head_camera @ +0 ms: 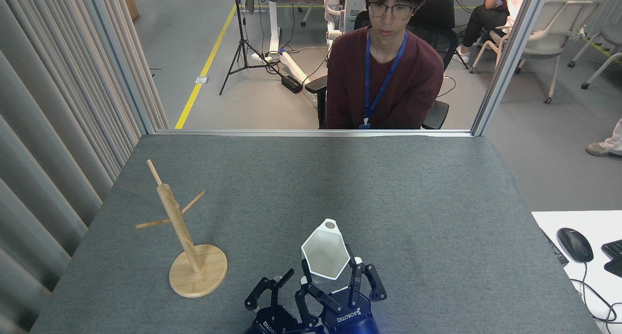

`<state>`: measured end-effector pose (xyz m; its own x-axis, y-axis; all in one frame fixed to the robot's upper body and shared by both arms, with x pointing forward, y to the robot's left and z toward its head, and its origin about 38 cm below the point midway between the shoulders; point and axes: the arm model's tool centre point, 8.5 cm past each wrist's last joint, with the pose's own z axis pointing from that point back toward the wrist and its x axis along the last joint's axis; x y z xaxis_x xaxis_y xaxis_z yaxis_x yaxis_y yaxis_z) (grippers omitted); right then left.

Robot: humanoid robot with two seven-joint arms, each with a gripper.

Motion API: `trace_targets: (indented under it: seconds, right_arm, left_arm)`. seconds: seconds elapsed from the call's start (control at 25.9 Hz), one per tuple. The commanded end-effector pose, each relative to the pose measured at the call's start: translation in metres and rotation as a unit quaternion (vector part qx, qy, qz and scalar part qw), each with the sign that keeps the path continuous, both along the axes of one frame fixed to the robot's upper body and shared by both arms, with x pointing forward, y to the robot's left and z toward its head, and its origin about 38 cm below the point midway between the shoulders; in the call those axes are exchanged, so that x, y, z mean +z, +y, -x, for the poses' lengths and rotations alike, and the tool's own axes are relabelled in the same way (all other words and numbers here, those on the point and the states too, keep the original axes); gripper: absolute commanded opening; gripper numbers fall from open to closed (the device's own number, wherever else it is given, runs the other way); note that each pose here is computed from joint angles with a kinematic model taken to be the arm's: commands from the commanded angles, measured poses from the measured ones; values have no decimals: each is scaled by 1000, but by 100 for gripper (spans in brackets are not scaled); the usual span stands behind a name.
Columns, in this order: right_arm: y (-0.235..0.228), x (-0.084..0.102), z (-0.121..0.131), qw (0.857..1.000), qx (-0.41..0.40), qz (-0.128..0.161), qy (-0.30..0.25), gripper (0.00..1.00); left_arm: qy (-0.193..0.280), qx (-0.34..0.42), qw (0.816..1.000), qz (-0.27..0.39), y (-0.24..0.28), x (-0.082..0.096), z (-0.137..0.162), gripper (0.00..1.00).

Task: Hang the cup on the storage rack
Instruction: 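Grasp the white hexagonal cup with both grippers and lift it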

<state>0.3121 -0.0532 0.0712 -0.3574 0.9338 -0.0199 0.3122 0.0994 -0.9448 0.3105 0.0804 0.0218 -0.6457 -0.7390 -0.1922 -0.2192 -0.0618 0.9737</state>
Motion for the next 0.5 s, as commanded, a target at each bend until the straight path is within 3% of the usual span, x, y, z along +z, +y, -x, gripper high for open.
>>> trace_targets:
  seconds: [0.0,0.23,0.46]
  right_arm:
    - [5,-7,11,1000,9,7,2,55]
    - [-1,-23,31,1000,9,9,12,55]
    - [16,-22,39,1000,25,9,11,56]
  left_arm:
    - [0,-3,1000,-3,-5,0,0,100]
    - [0,-3,1000,-4,-4,0,0,100]
    - [2,-3,1000,-4,-4,-2,0,100]
